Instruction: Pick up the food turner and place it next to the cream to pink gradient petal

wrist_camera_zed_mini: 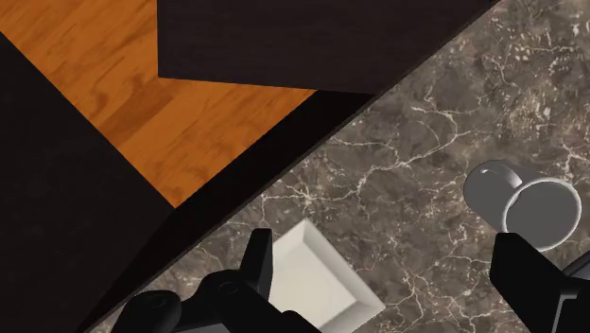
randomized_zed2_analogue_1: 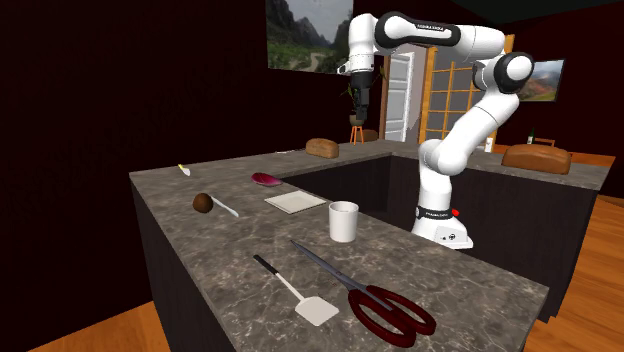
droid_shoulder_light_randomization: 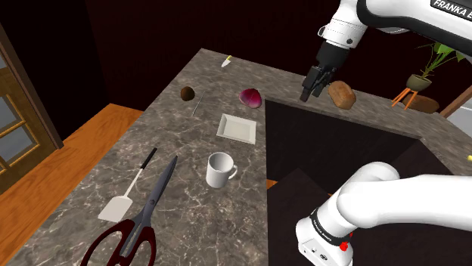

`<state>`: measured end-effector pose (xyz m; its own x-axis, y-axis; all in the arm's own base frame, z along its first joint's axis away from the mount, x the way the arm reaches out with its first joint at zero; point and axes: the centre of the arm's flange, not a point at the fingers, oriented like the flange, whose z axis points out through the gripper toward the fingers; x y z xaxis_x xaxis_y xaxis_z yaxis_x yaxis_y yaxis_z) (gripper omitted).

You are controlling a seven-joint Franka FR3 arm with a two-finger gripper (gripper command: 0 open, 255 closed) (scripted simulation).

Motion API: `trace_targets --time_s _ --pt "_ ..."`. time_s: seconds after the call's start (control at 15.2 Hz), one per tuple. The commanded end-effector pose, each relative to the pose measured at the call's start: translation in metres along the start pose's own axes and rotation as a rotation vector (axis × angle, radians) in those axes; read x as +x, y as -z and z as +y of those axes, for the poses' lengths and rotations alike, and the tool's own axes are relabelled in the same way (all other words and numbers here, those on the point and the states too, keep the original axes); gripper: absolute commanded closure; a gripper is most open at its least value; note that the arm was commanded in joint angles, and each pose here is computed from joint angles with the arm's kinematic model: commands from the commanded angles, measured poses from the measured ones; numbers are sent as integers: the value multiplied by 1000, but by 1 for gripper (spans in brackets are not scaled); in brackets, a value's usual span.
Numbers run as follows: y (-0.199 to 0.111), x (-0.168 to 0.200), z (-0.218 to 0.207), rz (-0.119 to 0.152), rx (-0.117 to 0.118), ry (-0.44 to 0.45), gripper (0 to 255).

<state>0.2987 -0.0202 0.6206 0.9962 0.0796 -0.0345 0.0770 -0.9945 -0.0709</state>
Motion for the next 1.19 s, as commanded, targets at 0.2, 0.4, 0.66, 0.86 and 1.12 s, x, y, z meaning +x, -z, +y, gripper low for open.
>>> trace_targets --time_s 0.2,0.4,0.66,0.86,1.12 --pt "-19 -1 -35 7 -5 -56 0" --pt "-39 0 -71 14 -11 -111 0" --pt "-65 5 -118 23 -18 -186 0" --pt "-85 11 -152 30 -23 -241 0" --pt "-111 22 -198 39 -31 -316 0"
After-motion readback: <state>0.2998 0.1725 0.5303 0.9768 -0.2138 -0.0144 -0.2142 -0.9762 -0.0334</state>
